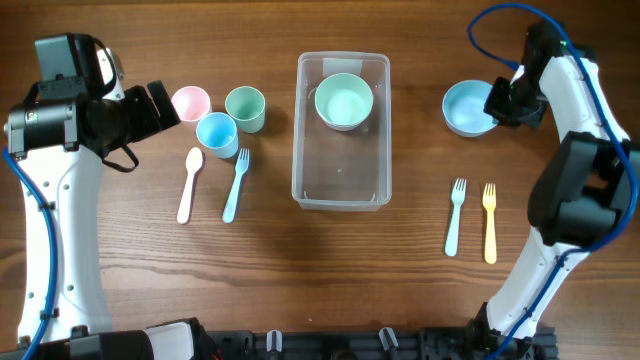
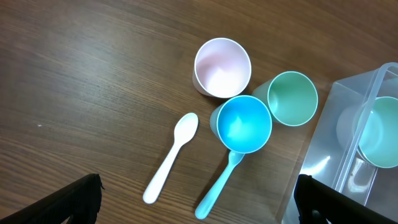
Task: Pack container
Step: 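Grasp the blue bowl rim with the right gripper, then stack the blue bowl onto the bowls in the container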
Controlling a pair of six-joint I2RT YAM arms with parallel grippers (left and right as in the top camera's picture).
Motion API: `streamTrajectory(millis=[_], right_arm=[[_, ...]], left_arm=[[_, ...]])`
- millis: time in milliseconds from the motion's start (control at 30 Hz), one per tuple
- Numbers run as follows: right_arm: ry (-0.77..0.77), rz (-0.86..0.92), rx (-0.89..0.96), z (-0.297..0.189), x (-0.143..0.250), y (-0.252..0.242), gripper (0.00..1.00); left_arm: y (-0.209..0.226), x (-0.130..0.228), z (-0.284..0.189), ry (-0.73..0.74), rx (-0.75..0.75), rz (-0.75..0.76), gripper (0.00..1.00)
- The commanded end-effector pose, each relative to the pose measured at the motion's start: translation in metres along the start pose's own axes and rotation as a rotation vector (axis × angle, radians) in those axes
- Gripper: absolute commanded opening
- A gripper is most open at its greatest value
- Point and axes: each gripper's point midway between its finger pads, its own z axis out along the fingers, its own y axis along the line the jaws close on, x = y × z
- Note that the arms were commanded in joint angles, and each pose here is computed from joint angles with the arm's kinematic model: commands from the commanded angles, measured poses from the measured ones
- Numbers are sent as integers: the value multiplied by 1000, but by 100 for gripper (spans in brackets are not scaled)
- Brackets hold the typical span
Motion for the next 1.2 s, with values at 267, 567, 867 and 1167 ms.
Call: streamTrajectory(millis=[267,567,867,1167], right_arm=[[-486,-529,-301,-219,81,209,4],[-351,-587,-221,-67,63,270,4],[-303,-511,-245,-35,45,260,4],[-210,-521,-246,-26,63,251,4]], left_arm=[[1,-6,-2,-15,-5,18,100],[1,-6,-2,-15,-5,18,100],[1,-6,-2,-15,-5,18,100],[1,-6,-2,-15,-5,18,100]])
